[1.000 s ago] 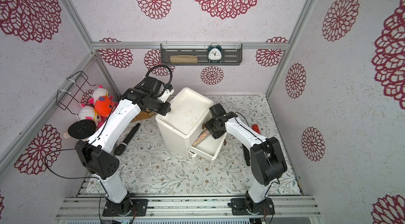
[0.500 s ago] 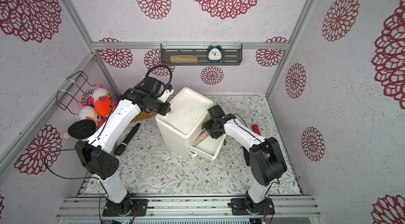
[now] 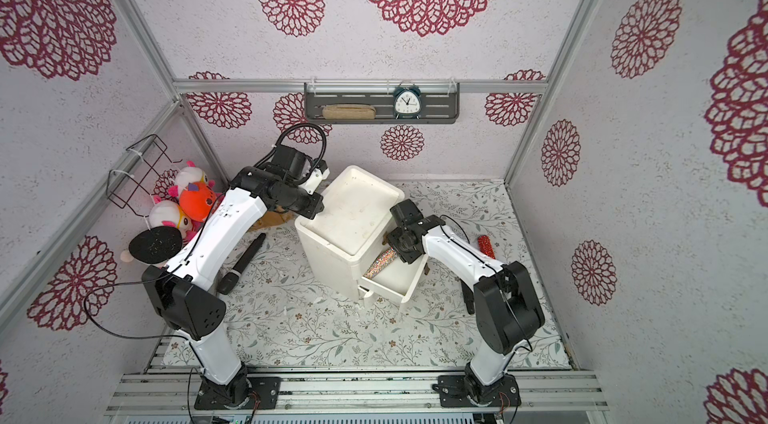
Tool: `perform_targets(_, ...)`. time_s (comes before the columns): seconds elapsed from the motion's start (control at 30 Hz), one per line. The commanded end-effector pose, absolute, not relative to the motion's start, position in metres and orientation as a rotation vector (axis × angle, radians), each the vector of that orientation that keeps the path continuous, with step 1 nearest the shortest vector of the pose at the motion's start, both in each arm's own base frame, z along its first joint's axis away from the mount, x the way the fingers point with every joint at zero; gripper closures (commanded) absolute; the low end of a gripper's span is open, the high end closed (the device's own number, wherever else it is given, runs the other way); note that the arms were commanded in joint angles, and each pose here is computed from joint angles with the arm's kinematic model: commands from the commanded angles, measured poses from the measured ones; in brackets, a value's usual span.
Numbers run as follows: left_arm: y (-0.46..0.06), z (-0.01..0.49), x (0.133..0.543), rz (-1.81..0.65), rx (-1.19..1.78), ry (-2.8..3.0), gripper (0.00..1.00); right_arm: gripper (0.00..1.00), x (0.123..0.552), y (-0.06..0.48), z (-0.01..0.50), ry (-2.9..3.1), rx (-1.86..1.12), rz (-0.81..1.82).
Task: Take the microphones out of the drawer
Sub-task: Pick up the microphone from the drawer.
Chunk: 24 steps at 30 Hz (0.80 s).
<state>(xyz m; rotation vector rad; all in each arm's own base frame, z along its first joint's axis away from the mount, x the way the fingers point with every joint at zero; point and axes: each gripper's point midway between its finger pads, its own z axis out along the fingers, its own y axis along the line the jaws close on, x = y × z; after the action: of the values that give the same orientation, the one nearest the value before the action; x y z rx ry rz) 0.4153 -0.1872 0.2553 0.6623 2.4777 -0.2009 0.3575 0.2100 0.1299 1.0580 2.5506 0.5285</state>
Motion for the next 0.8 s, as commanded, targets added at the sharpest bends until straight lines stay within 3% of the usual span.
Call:
perform_targets(0.0,-0.181,0.250,0.409,-0.178,0.683,2.507,1.00,1.00,0.359,0.205,0.168,2.485,0.949,0.487)
perform_targets(0.43,-0.181,0.251,0.410,-0.176,0.683,2.508,1.00,1.00,0.365,0.189,0.214,2.376,0.808,0.315)
perform_targets(0.77,-0.184,0.251,0.411,-0.191,0.685,2.508,1.00,1.00,0.377,0.171,0.278,2.245,0.615,0.230)
